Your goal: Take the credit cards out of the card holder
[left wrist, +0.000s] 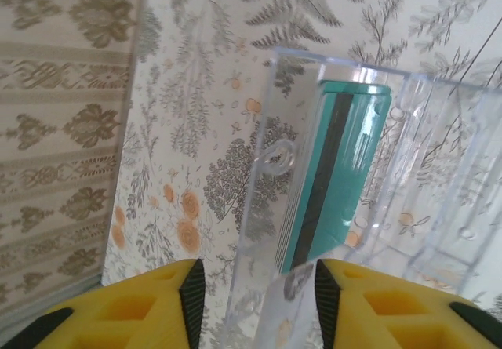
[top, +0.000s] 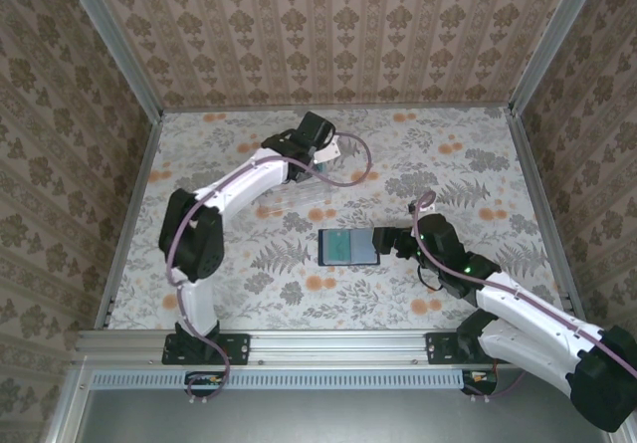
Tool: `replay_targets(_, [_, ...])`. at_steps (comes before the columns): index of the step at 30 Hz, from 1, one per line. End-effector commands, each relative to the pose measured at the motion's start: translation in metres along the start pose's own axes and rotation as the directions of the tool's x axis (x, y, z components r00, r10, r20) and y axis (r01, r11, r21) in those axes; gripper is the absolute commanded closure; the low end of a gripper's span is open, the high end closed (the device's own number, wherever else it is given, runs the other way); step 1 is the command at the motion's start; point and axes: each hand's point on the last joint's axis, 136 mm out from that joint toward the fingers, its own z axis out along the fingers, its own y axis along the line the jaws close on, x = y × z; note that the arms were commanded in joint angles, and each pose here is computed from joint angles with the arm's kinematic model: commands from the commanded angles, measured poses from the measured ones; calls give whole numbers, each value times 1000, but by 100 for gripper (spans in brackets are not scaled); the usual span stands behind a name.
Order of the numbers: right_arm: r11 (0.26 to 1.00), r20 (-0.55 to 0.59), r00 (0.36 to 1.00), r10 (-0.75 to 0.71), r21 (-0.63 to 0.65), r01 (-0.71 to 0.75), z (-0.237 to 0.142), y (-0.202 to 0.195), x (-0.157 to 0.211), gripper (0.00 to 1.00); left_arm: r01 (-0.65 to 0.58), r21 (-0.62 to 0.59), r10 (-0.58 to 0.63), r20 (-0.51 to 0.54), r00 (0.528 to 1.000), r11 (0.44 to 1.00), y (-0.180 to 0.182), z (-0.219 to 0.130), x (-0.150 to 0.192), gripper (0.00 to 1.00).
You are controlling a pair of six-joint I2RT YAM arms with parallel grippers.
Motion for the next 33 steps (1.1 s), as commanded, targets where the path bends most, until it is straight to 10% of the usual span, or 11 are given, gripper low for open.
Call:
replay_targets(1, [999,-15,1000,-14,-38,13,3,6,4,4,252,46,-255,97,962,967,7,-51,0,53])
replay_targets(5, [998,-62,997,-42,-53,39,10,12,8,16,503,164,-527,176,832,849,0,-86,10,47])
replay_targets(10, [998,-165,985,-58,-45,51,28,16,23,34,755,441,-872,179,456,485,-18,-118,29,29])
replay_targets(14, [998,-226,972,-67,-31,62,41,18,33,45,779,550,-950,108,292,302,-45,-117,45,28])
replay_targets(23, [997,-352,935,-41,47,61,65,6,59,59,812,583,-954,-228,193,25,-128,-79,60,38])
replay_targets(33, [995,-417,909,-20,81,59,71,-6,83,62,815,570,-858,-468,212,-110,-201,-46,24,36])
